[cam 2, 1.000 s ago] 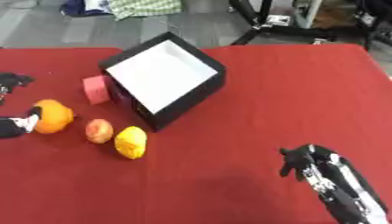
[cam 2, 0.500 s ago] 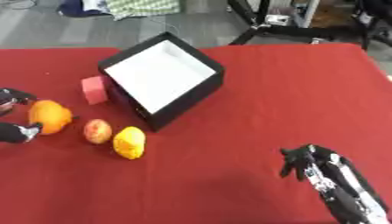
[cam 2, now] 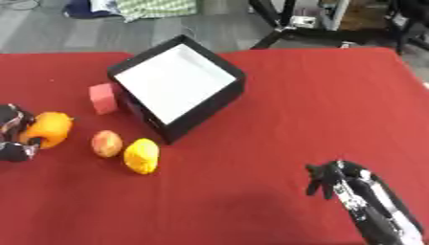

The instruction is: Pick up objects on the table and place them in the box.

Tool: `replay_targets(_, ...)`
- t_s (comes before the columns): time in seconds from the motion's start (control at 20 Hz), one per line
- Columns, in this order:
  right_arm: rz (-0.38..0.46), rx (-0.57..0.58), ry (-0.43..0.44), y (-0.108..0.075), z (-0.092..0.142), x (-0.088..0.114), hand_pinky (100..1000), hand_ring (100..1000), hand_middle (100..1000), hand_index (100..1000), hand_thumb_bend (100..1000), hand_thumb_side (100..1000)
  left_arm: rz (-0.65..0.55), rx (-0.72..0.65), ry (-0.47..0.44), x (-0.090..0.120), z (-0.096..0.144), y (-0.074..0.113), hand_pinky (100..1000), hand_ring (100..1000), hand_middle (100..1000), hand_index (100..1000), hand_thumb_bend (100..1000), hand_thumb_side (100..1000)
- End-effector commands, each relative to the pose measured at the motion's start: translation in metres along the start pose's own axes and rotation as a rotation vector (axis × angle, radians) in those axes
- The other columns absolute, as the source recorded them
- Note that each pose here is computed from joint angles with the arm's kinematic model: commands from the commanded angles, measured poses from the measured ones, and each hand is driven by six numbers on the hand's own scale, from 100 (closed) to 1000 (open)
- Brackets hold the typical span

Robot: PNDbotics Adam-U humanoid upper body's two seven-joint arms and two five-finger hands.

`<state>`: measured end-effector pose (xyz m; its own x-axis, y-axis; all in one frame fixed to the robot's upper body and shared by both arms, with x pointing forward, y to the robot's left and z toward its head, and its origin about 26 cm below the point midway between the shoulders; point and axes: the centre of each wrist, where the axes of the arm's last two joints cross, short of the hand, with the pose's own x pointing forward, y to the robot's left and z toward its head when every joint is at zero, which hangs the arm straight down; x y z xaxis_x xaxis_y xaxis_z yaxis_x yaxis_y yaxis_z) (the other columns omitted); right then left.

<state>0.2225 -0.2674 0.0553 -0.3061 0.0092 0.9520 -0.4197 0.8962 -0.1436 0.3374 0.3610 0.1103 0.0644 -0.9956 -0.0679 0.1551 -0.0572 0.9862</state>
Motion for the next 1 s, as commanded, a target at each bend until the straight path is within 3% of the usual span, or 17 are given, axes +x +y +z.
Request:
replay_targets(0.05, 0.024, 0.005, -0.013, -0.002, -0.001, 0.007, 899, 472, 270, 570, 100, 602, 0.039, 0.195, 0.007, -0.003, 0.003, 0.018, 612, 308, 258, 469, 100, 219)
replay_targets(0.2, 0.025, 0.002, -0.010, -0.002, 0.000, 0.007, 899, 472, 270, 570, 100, 606, 0.098, 0.322, -0.026, 0.005, 0.008, 0.037, 600, 299, 246, 462, 100, 280)
replay_targets(0.4, 0.025, 0.002, -0.003, -0.001, 0.001, 0.006, 899, 472, 270, 570, 100, 612, 0.196, 0.471, -0.115, 0.024, 0.019, 0.083, 591, 302, 249, 465, 100, 337)
replay_targets(0.65, 0.022, 0.013, 0.004, 0.000, 0.002, 0.006, 898, 472, 269, 569, 100, 631, 0.193, 0.495, -0.290, 0.063, 0.022, 0.130, 613, 324, 272, 481, 100, 252)
replay_targets(0.8, 0.016, 0.022, 0.005, 0.001, 0.001, 0.006, 898, 471, 269, 569, 100, 650, 0.141, 0.432, -0.349, 0.088, 0.008, 0.140, 625, 335, 285, 491, 100, 237)
replay_targets(1.0, 0.003, 0.034, 0.000, 0.003, -0.002, 0.006, 898, 471, 269, 569, 100, 657, 0.079, 0.354, -0.356, 0.119, -0.028, 0.142, 635, 344, 295, 490, 100, 214)
